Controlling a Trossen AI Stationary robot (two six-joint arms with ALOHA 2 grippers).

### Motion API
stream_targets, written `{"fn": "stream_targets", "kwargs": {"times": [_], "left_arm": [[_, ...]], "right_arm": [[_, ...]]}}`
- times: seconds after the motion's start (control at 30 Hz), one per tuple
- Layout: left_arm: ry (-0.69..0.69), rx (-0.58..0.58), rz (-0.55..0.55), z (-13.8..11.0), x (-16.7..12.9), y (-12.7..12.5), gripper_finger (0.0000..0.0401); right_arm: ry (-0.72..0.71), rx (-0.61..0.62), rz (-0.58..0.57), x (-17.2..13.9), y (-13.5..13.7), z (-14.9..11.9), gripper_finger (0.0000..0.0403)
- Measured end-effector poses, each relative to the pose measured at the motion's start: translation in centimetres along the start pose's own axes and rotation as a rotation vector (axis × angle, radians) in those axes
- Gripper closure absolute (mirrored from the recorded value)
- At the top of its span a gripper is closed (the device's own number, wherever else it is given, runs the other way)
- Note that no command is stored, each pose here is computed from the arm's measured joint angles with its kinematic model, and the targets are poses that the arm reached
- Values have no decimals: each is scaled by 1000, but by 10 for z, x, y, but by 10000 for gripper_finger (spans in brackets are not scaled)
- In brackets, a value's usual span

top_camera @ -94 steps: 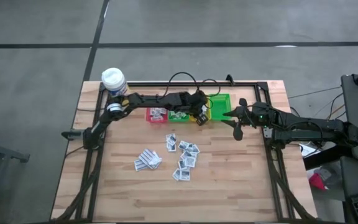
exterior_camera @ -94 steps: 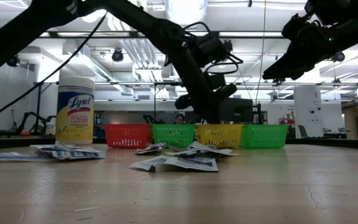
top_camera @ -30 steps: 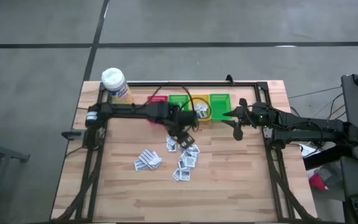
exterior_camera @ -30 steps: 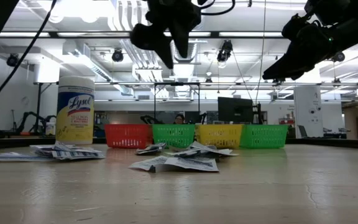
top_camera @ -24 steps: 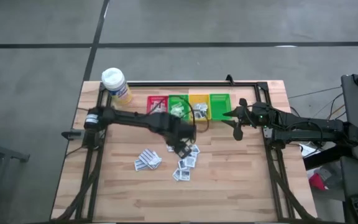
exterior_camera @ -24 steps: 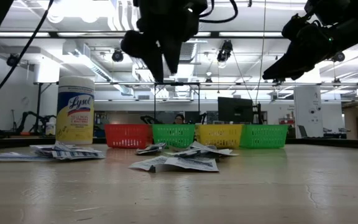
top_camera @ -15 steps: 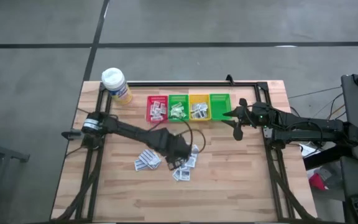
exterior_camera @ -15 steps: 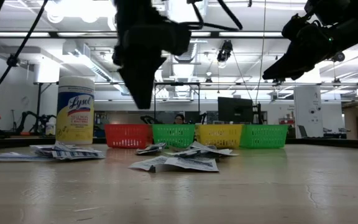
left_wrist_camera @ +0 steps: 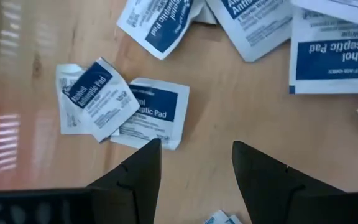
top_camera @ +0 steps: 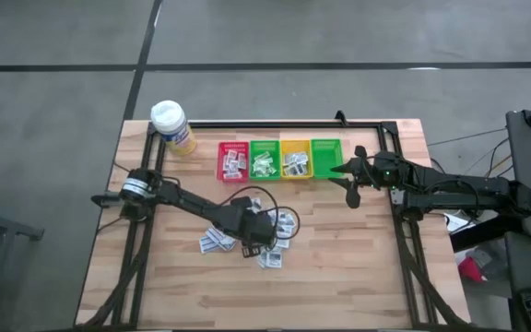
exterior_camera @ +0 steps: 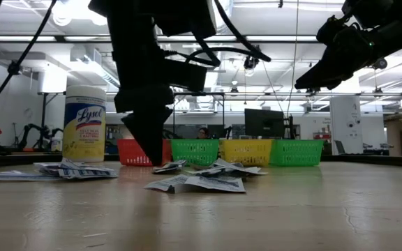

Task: Pick & Place First Aid Supplies
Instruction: Put the alcohol pad into the yellow bin

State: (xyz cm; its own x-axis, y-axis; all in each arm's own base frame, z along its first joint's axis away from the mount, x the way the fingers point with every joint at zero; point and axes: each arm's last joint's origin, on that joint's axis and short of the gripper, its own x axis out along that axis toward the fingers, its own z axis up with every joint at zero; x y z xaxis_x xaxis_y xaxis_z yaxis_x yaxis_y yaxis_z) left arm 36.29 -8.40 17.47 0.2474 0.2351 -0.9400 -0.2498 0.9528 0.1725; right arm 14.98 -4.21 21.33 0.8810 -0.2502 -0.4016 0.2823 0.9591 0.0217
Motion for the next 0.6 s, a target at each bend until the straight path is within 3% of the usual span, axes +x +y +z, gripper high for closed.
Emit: {"fn": "stream_targets", "kwargs": {"times": [0.27, 0.6], "left_arm": [[-86, 2, 80, 12, -10, 1, 214], [-58, 78, 2, 11, 1, 6, 215]], "right_arm": [[0, 0, 0, 0, 0, 0, 257], [0, -1, 0, 0, 0, 0, 257]]}}
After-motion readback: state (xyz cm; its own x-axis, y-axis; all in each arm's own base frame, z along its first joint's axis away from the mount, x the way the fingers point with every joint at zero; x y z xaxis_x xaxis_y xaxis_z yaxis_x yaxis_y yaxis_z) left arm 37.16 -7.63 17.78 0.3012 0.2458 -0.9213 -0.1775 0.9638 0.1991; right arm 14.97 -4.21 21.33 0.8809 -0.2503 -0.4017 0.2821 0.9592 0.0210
